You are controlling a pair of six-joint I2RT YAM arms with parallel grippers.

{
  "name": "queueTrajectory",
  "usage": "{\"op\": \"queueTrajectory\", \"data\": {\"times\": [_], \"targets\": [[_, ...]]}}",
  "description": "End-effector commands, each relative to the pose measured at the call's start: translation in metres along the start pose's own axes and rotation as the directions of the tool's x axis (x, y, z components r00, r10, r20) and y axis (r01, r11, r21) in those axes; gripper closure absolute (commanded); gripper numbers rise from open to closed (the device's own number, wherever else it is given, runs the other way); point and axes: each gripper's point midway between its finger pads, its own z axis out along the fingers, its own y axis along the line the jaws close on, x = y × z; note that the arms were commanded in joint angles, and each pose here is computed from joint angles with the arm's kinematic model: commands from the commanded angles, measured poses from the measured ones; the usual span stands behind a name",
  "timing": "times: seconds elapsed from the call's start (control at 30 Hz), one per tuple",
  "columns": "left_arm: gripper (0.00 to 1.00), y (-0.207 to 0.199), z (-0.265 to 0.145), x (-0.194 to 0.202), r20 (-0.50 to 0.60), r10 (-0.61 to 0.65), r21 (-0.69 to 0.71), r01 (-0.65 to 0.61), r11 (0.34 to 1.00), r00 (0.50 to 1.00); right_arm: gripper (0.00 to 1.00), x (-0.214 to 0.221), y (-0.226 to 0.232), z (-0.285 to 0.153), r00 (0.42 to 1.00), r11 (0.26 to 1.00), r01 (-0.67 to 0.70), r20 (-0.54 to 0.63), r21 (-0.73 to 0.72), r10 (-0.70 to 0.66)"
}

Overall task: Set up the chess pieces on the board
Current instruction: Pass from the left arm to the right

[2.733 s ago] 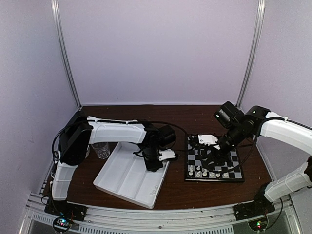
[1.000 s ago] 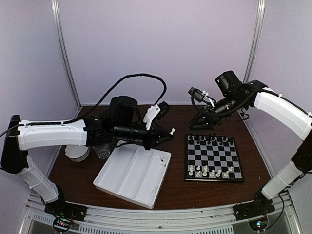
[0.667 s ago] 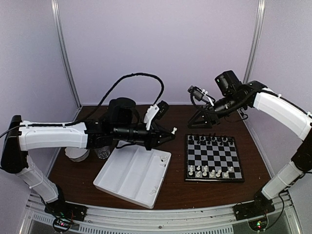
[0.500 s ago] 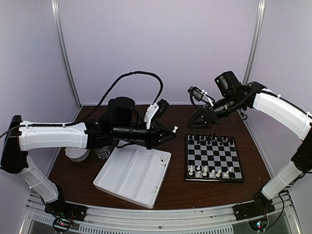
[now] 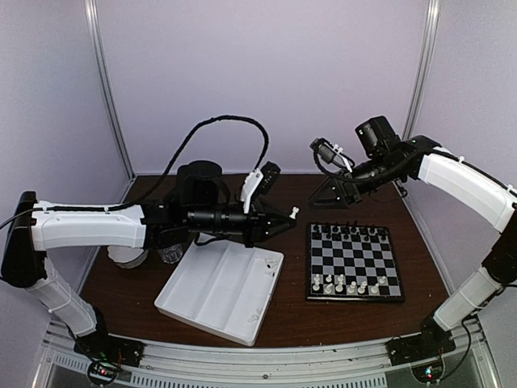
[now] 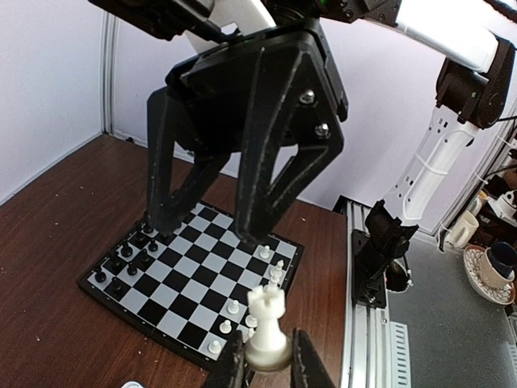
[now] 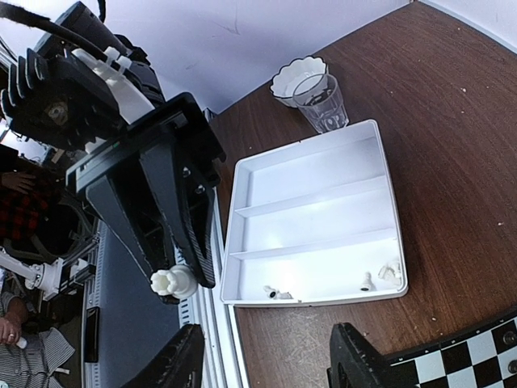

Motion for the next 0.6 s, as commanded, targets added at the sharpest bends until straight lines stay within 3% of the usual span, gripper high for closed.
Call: {"op": "queueTrajectory", "data": {"times": [0.0,0.57], "targets": [[0.89,-0.007,0.000,-0.010,0.044,0.011,0.026,-0.012,1.000,0.999,0.44,-0.009,0.007,0.001,0.999,0.997,-0.009,0.030,-0.073,0.011],[0.88,-0.004,0.009,-0.006,0.025,0.002,0.029,-0.003,1.000,1.000,0.43,-0.001,0.033,0.012,0.999,0.989,0.047,-0.005,-0.139,-0.048]]}}
